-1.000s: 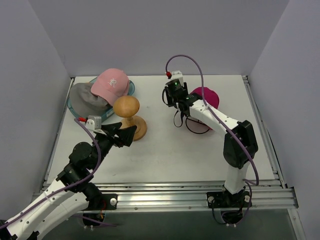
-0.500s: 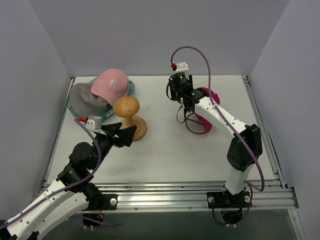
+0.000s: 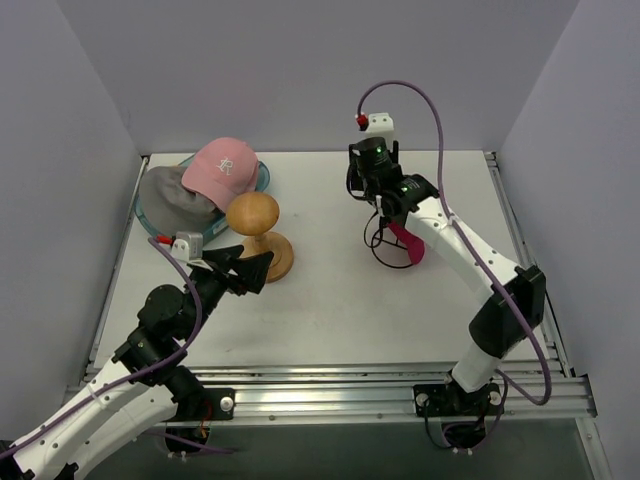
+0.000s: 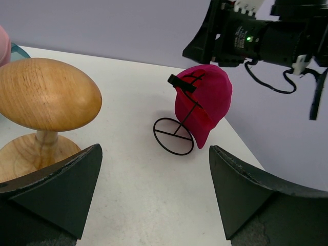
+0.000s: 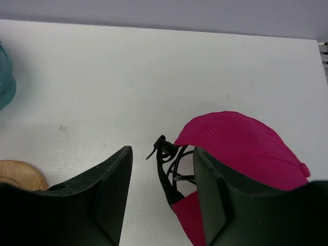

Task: Stack the hats

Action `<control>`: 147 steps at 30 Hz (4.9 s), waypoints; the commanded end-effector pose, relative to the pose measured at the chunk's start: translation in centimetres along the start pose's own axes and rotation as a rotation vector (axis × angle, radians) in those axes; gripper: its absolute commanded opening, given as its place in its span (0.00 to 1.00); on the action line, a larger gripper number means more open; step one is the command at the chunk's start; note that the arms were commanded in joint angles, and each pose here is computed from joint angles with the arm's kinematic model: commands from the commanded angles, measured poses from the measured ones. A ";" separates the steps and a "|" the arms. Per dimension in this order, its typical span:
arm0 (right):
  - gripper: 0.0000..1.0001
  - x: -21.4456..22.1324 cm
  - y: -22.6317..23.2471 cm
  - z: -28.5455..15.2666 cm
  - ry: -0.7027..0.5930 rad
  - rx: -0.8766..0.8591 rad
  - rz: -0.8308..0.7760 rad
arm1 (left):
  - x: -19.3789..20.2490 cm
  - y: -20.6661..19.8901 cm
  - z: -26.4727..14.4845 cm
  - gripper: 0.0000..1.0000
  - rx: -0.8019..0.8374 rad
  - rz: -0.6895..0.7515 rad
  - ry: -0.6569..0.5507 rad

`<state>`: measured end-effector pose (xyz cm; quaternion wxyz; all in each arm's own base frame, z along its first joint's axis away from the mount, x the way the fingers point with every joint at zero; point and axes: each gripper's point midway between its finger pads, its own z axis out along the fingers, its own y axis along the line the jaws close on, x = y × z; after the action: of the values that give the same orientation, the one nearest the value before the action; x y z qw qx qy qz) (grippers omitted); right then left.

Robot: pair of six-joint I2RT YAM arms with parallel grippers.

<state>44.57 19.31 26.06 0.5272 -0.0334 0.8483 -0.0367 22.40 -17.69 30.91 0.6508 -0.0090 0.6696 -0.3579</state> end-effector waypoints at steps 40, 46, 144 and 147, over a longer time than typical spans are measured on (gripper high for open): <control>0.45 10.5 -5.5 -6.0 -0.091 0.504 -0.186 | -1.1 -0.3 -0.4 0.94 0.011 -0.003 -0.037; 0.45 10.6 -6.1 -5.7 -0.082 0.535 -0.214 | -1.3 -0.4 -0.4 0.94 0.013 -0.002 -0.039; 0.83 3.2 4.9 -21.0 -0.317 -0.713 0.353 | -6.8 23.7 17.3 0.86 -0.664 -0.061 0.370; 0.83 3.2 4.6 -21.3 -0.322 -0.713 0.347 | -5.7 24.7 17.4 0.86 -0.656 -0.125 0.376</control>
<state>24.46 24.18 30.35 0.5896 -0.0723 0.7297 0.3387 48.08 -4.92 23.69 0.4227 -0.1708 0.8825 -0.1156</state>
